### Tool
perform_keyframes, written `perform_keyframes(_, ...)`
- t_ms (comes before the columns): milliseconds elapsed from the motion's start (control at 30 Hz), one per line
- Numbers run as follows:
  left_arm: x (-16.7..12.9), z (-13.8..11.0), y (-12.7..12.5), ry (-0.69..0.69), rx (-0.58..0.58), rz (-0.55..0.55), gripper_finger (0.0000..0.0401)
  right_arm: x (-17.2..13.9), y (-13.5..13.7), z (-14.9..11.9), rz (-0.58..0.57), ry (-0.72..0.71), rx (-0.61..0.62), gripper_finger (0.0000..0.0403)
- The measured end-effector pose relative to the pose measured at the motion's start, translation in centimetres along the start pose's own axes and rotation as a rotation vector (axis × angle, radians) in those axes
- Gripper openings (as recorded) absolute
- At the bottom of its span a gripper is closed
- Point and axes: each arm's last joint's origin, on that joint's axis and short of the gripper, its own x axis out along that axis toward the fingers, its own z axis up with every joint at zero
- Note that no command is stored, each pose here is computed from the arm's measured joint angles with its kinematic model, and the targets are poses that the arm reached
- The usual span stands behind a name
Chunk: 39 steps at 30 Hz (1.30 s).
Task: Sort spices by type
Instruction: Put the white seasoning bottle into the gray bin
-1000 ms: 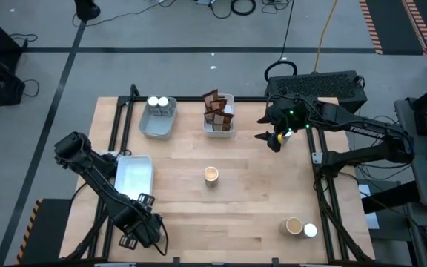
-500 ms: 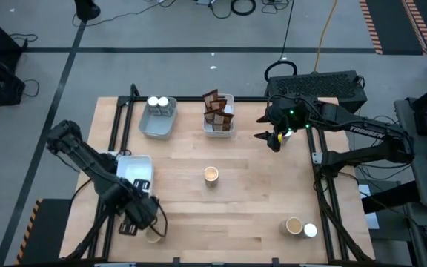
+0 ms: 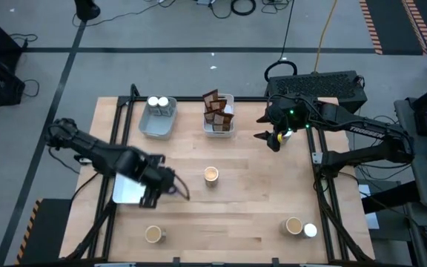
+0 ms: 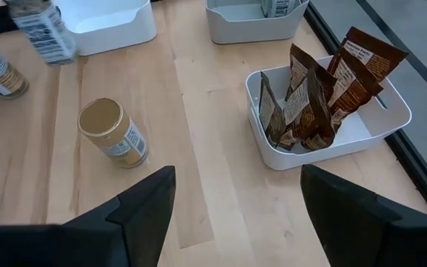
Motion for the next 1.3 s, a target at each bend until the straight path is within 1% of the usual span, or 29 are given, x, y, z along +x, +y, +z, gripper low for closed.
perform_keyframes(133, -1.6, 1.3, 2.7, -0.072, 0.108, 0.071, 0.0211, 0.0, 0.0, 0.0, 0.0, 0.0, 0.022, 0.0272)
perform_keyframes(300, -3.2, 2.1, 6.7, -0.087, 0.25, 0.194, 0.0211, 0.0, 0.0, 0.0, 0.0, 0.0, 0.047, 0.0272)
perform_keyframes(367, -3.6, 2.1, 8.4, -0.068, 0.303, 0.245, 0.0211, 0.0, 0.0, 0.0, 0.0, 0.0, 0.05, 0.0272)
perform_keyframes(467, -4.0, 1.9, 10.8, -0.034, 0.379, 0.291, 0.0211, 0.0, 0.0, 0.0, 0.0, 0.002, 0.074, 0.0272)
perform_keyframes(567, -4.2, 1.2, 13.1, 0.038, 0.461, 0.316, 0.0211, 0.0, 0.0, 0.0, 0.001, 0.003, 0.091, 0.0272)
perform_keyframes(667, -4.6, 0.5, 15.3, 0.125, 0.544, 0.383, 0.0211, 0.0, 0.0, 0.0, 0.0, 0.003, 0.116, 0.0272)
perform_keyframes(733, -4.8, -0.1, 16.7, 0.177, 0.57, 0.42, 0.0211, 0.0, 0.0, 0.0, 0.002, 0.004, 0.135, 0.0272)
perform_keyframes(833, -5.2, -0.9, 18.4, 0.229, 0.6, 0.428, 0.0211, 0.0, 0.0, -0.2, 0.003, 0.02, 0.162, 0.0272)
perform_keyframes(900, -5.3, -1.4, 19.3, 0.258, 0.642, 0.425, 0.0211, 0.0, 0.0, -0.3, 0.001, 0.033, 0.176, 0.0272)
perform_keyframes(1000, -5.5, -1.9, 20.3, 0.298, 0.692, 0.423, 0.0211, 0.0, 0.0, -0.5, 0.0, 0.048, 0.183, 0.0272)
perform_keyframes(1067, -5.4, -2.1, 20.9, 0.331, 0.7, 0.423, 0.0211, 0.0, 0.0, -0.5, -0.001, 0.056, 0.184, 0.0272)
perform_keyframes(1200, -4.9, -2.5, 21.8, 0.417, 0.761, 0.376, 0.0211, 0.0, 0.0, -0.5, -0.001, 0.056, 0.184, 0.0272)
perform_keyframes(1300, -4.2, -2.5, 22.6, 0.444, 0.762, 0.344, 0.0211, 0.0, 0.0, -0.5, -0.001, 0.054, 0.184, 0.0272)
